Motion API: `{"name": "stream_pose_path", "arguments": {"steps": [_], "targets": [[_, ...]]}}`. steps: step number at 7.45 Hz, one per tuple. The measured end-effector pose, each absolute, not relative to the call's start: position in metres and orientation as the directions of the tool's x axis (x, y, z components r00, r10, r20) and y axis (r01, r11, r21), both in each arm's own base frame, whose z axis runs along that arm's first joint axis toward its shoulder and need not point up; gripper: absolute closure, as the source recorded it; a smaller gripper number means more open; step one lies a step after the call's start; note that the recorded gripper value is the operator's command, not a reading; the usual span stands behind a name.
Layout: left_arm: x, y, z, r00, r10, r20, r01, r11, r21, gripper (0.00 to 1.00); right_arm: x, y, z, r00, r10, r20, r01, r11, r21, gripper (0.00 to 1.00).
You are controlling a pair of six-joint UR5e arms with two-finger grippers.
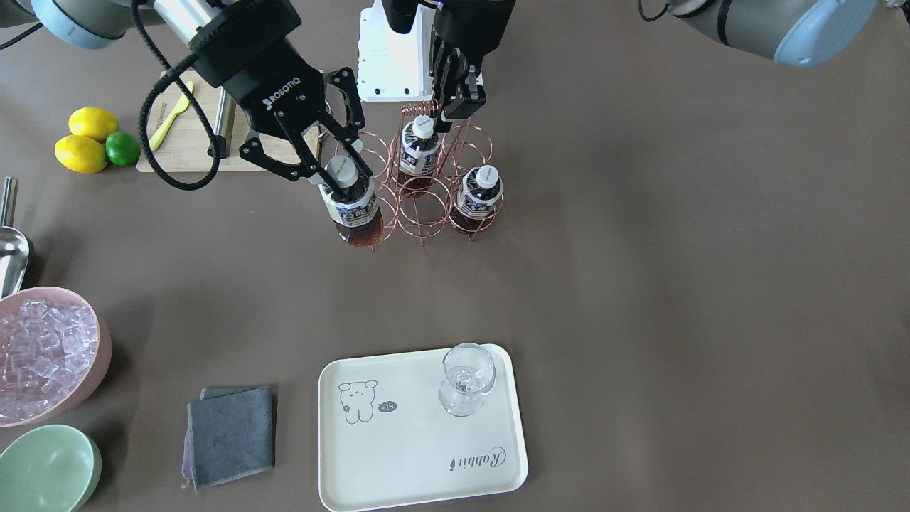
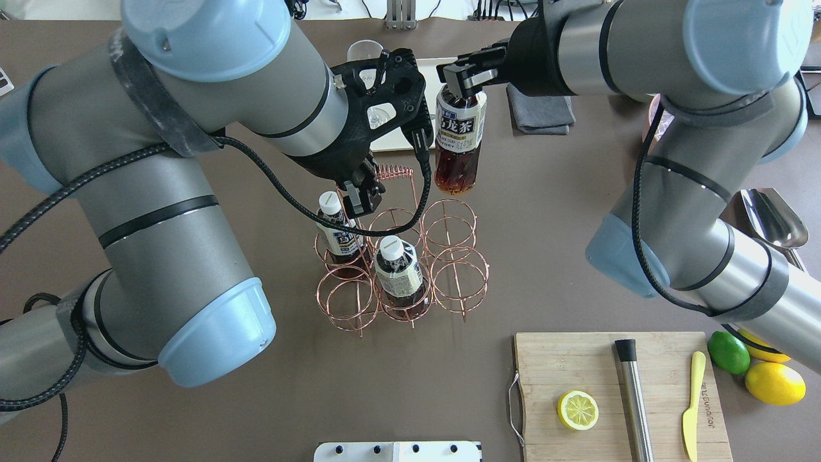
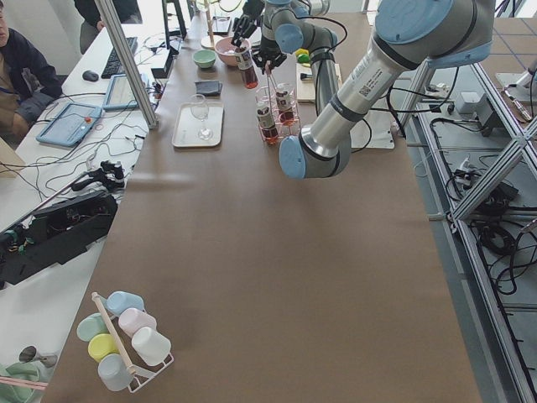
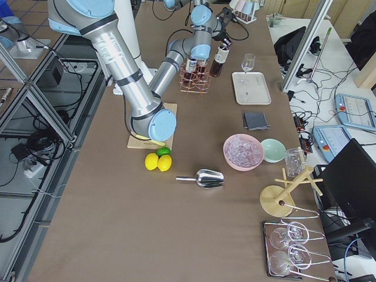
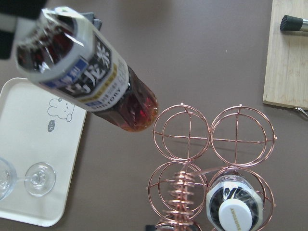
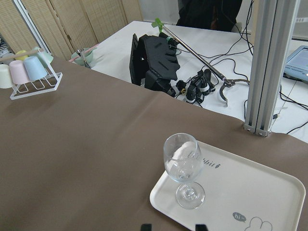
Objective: Take tea from basket to plate
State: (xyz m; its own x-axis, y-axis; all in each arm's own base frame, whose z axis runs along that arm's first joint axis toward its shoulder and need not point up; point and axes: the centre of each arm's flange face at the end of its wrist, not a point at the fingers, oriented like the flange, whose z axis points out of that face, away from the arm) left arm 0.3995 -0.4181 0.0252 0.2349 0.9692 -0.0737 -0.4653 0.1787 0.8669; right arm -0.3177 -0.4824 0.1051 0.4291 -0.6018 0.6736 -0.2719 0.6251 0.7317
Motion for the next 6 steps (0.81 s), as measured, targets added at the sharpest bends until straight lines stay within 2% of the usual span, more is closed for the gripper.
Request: {"name": "stream_pose_path", "arguments": {"steps": [3,6], "targets": [[0.388,-0.419,0.024,0.242,0.967,-0.077,-0.463,0.185,0.867,1.00,-0.238,-0.529,0.104,0.420,-0.572,0.704,-0.270,0.662,0.699,1.00],[0.355,-0.440,0.022,0.246,0.965,-0.088,-0.455,0.195,0.869,1.00,-0.200,-0.582,0.123,0.457,-0.555,0.695,-0.283,0.650,0.705,1.00]]}}
